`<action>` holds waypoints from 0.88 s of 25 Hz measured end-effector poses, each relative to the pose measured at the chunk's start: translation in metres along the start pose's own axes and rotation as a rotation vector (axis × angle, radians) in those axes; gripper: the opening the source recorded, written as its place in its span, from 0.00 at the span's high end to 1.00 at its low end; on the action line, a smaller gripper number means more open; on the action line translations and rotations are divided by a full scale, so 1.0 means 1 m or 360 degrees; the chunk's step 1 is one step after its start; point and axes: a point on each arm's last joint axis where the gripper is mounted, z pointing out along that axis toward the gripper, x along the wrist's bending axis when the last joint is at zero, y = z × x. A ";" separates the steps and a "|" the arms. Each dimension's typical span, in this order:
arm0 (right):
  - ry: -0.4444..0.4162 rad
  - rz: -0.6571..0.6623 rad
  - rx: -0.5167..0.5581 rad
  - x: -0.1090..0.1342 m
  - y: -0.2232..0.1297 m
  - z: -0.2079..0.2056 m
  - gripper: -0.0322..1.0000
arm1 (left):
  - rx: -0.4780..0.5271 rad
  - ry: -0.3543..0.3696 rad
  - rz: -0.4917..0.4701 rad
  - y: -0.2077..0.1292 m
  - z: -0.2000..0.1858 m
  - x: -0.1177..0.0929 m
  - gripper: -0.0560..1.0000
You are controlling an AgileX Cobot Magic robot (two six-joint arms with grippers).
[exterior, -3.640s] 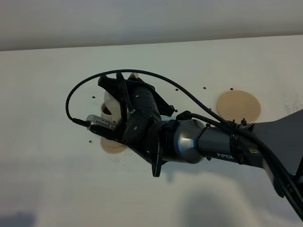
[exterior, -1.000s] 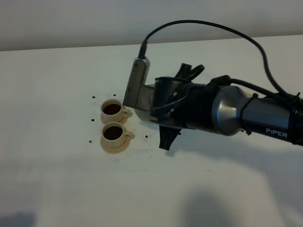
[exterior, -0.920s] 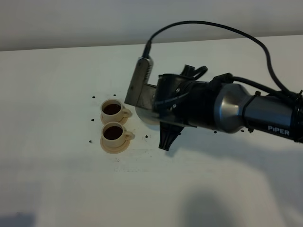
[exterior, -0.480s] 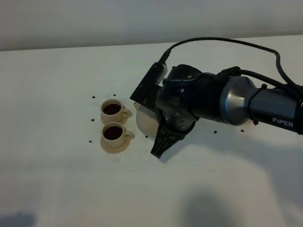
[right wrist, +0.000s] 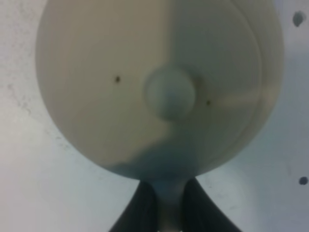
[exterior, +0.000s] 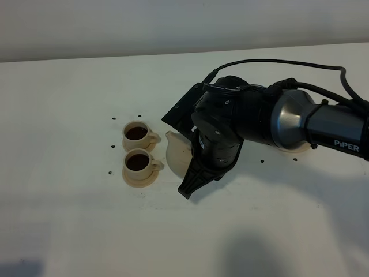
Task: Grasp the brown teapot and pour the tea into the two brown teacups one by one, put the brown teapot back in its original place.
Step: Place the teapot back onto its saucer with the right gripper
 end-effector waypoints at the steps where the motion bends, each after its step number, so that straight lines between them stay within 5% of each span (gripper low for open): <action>1: 0.0006 0.0002 0.0000 0.000 0.000 0.000 0.84 | 0.0000 0.0000 0.0000 0.000 0.000 0.000 0.37; 14: 0.0003 -0.0033 0.0039 0.000 -0.001 0.009 0.84 | 0.0000 0.0000 0.0000 0.000 0.000 0.000 0.37; 22: -0.0015 0.0232 0.0028 -0.060 -0.010 -0.007 0.84 | 0.0000 0.0000 0.0000 0.000 0.000 0.000 0.37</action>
